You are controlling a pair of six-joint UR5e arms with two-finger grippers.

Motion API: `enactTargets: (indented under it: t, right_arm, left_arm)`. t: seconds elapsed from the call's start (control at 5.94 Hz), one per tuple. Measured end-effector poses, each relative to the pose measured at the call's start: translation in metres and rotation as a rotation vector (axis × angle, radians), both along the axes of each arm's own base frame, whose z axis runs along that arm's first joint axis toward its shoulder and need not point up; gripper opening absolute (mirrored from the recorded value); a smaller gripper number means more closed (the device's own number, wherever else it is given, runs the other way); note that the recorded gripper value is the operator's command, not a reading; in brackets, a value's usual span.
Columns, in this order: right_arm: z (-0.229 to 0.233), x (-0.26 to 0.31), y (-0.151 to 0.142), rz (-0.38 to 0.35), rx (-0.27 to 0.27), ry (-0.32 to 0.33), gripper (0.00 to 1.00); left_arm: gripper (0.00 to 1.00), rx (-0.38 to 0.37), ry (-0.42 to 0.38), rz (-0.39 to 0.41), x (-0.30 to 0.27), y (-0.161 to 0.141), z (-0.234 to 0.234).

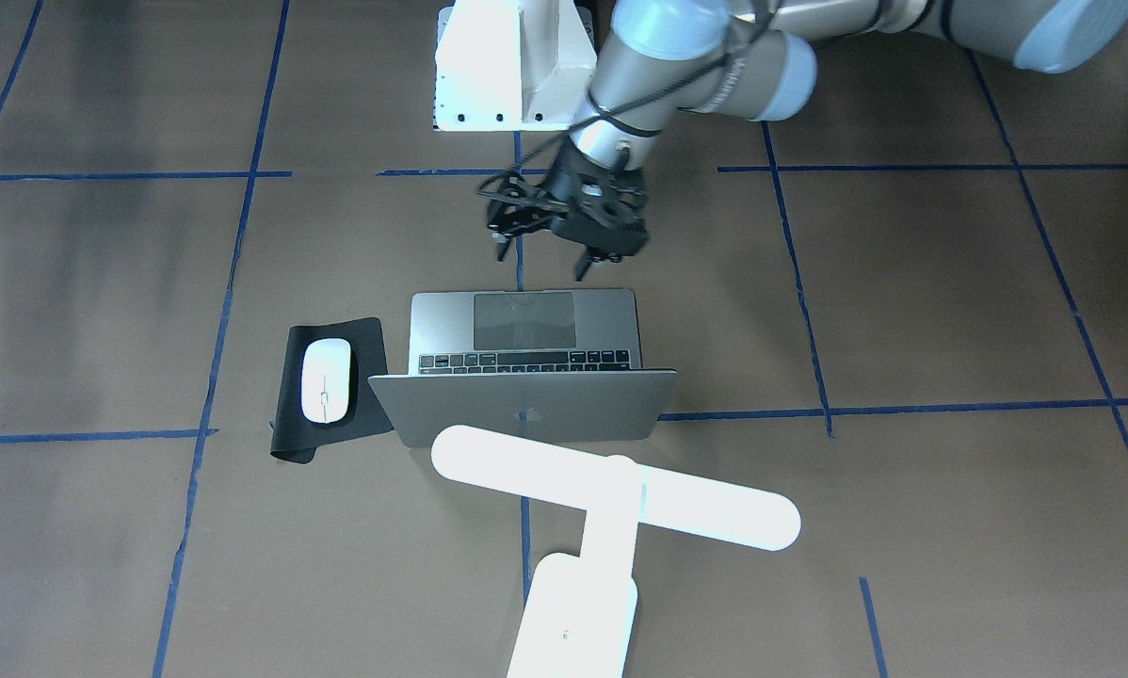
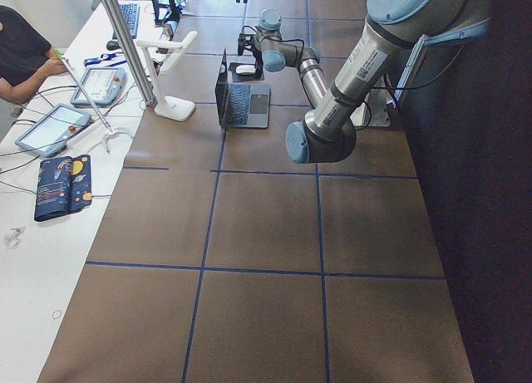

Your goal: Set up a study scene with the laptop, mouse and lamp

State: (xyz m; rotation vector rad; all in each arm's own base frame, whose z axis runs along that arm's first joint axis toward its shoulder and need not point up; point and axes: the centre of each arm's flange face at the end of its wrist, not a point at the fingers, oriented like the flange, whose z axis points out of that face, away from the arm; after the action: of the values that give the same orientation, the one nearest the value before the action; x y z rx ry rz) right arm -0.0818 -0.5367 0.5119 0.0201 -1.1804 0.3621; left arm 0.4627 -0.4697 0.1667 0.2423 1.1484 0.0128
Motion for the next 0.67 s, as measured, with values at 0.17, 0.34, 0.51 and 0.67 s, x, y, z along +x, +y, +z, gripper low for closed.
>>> enactTargets:
  t: [0.17, 0.34, 0.51, 0.67]
  right_arm:
    - [0.016, 0.007, 0.008, -0.014, 0.040, 0.032, 1.00]
    - [0.037, 0.014, 0.015, -0.036, 0.088, 0.096, 1.00]
    - [0.058, 0.028, 0.017, -0.076, 0.146, 0.187, 1.00]
    - [0.078, 0.055, 0.017, -0.133, 0.192, 0.272, 1.00]
  left_arm:
    - [0.98, 0.043, -0.040, 0.041, -0.049, -0.013, 0.046]
    - [0.98, 0.074, -0.084, 0.070, -0.098, -0.024, 0.092]
    - [0.98, 0.109, -0.137, 0.092, -0.142, -0.034, 0.139]
    - [0.98, 0.156, -0.203, 0.119, -0.186, -0.040, 0.190]
